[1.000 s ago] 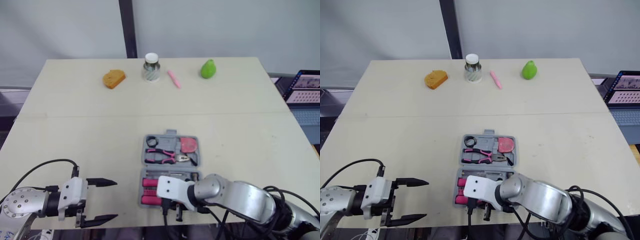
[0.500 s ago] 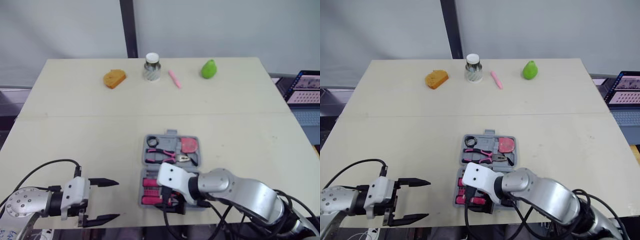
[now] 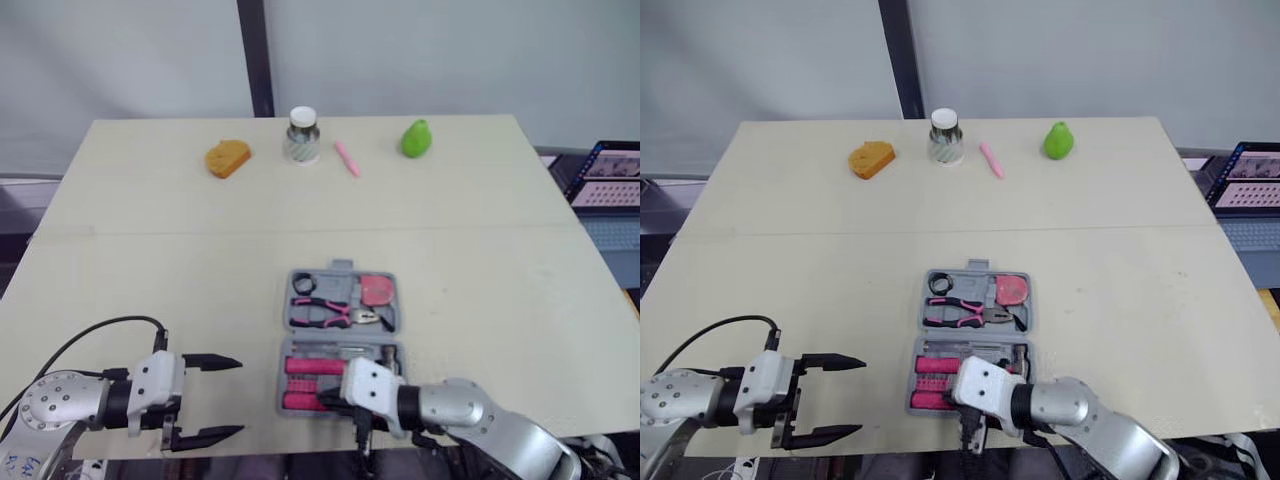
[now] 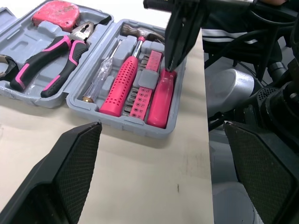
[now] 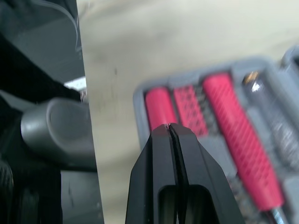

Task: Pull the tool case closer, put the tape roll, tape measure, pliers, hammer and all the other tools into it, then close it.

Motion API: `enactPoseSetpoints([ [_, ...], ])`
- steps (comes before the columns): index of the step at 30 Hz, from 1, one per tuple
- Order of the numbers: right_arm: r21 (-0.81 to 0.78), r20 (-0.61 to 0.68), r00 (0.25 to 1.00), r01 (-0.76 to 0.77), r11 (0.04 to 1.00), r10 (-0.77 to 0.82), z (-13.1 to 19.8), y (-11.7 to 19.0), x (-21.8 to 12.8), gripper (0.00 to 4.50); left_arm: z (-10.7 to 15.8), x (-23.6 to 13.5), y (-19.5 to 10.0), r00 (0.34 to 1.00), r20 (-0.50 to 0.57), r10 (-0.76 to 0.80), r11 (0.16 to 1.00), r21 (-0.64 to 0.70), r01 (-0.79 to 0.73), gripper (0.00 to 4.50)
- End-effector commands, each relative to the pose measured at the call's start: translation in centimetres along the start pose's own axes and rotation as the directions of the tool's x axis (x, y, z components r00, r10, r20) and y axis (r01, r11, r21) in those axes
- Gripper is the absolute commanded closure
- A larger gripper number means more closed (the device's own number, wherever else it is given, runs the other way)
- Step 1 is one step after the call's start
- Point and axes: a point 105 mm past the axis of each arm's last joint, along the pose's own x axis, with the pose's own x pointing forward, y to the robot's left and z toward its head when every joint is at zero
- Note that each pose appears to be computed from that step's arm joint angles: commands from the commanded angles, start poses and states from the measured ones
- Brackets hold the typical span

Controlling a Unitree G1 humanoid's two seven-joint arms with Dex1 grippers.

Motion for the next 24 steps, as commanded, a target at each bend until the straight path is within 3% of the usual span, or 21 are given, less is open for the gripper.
enactPoseSetpoints([
  [1,-0.002,0.023,0.999,-0.028,1.0,0.028,0.1,0.5,0.1,4.43,0.4,0.1,-0.3,1.0,0.013,-0.012,1.0,0.018,0.012,0.0],
  [14,0.032,-0.039,0.999,0.015,0.999,-0.014,-1.5,0.0,0.3,4.43,0.1,0.1,-0.5,1.0,0.008,-0.012,1.0,0.016,0.012,0.0],
  [24,0.113,0.043,0.999,0.01,0.994,-0.015,-0.2,-0.2,0.1,4.43,-0.1,0.1,-0.5,1.0,0.006,-0.014,1.0,0.015,0.014,0.0],
])
